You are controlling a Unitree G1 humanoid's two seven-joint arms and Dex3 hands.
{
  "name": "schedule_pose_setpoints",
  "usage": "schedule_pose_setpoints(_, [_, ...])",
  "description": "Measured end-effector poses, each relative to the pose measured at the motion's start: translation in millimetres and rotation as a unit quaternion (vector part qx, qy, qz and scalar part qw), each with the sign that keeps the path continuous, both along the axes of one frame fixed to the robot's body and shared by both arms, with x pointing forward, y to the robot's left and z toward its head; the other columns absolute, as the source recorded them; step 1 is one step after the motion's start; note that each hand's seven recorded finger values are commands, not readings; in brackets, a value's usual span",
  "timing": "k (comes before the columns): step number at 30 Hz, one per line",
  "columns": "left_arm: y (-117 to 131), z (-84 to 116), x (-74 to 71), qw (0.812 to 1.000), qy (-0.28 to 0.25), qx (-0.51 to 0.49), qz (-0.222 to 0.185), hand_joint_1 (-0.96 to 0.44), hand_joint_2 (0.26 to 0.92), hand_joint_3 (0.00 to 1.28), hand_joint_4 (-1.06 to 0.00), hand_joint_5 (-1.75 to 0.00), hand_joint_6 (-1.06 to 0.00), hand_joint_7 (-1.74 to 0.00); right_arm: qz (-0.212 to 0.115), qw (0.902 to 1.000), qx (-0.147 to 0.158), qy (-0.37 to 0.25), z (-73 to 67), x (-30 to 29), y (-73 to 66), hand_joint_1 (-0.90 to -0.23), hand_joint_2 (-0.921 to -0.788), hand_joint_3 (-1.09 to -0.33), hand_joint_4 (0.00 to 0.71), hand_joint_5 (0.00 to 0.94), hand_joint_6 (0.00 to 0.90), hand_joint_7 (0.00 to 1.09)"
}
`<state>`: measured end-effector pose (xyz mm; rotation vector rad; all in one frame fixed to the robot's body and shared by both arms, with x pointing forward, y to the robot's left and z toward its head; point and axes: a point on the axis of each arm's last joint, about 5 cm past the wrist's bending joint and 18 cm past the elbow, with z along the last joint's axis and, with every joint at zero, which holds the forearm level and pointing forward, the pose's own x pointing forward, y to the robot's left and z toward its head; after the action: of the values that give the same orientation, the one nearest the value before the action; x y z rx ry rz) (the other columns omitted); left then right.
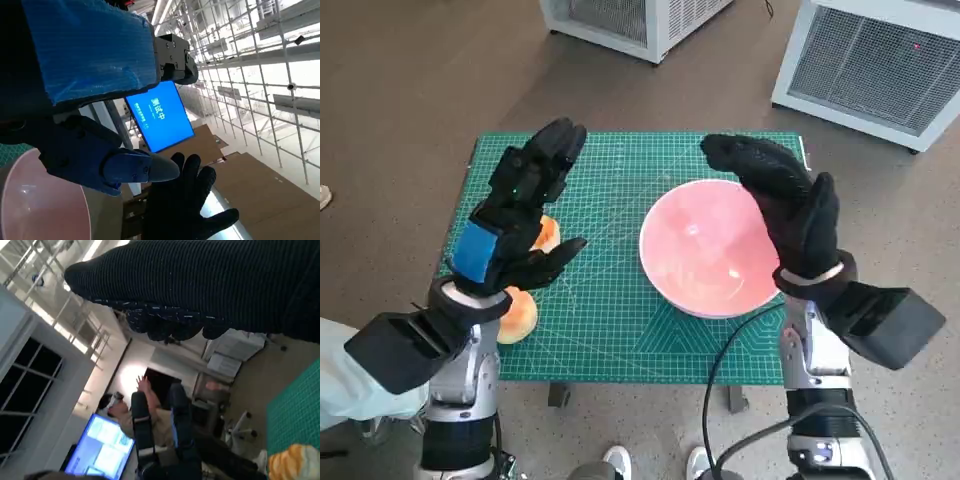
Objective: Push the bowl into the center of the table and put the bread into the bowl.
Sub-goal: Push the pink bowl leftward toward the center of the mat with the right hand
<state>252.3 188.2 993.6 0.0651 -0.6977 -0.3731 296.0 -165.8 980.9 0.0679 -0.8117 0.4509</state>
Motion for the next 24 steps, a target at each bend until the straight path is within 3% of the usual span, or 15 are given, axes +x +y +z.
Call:
schedule_pose_setpoints(6, [0.5, -1.4, -0.6, 1.000, 0.003, 0.000, 0.001, -0.62, 0.921, 0.32, -0.20, 0.00, -0.12, -0.39, -0.060, 0.9980, 0.015, 0.013, -10.2, 2.3, -18.1, -0.707, -0.921, -0.692, 0.175, 0.006, 0.001, 0.59])
schedule_pose_setpoints(11, [0.5, -2.6, -1.1, 1.000, 0.006, 0.000, 0.001, -0.62, 0.921, 0.33, -0.20, 0.00, -0.12, -0.39, -0.120, 0.9918, 0.026, 0.035, -22.1, 6.2, -30.2, -0.683, -0.921, -0.728, 0.179, 0.006, 0.015, 0.59])
schedule_pose_setpoints(18, [0.4, -2.9, -1.0, 1.000, 0.007, 0.000, 0.001, -0.62, 0.921, 0.33, -0.20, 0.00, -0.12, -0.39, -0.196, 0.9754, 0.043, 0.092, -41.3, 9.8, -38.1, -0.627, -0.921, -0.773, 0.209, 0.018, 0.054, 0.62])
schedule_pose_setpoints(24, [0.6, -3.7, -0.8, 1.000, 0.009, 0.000, 0.002, -0.62, 0.921, 0.32, -0.20, 0.00, -0.12, -0.38, -0.232, 0.9574, 0.063, 0.160, -59.1, 8.7, -36.9, -0.614, -0.921, -0.787, 0.215, 0.019, 0.066, 0.62])
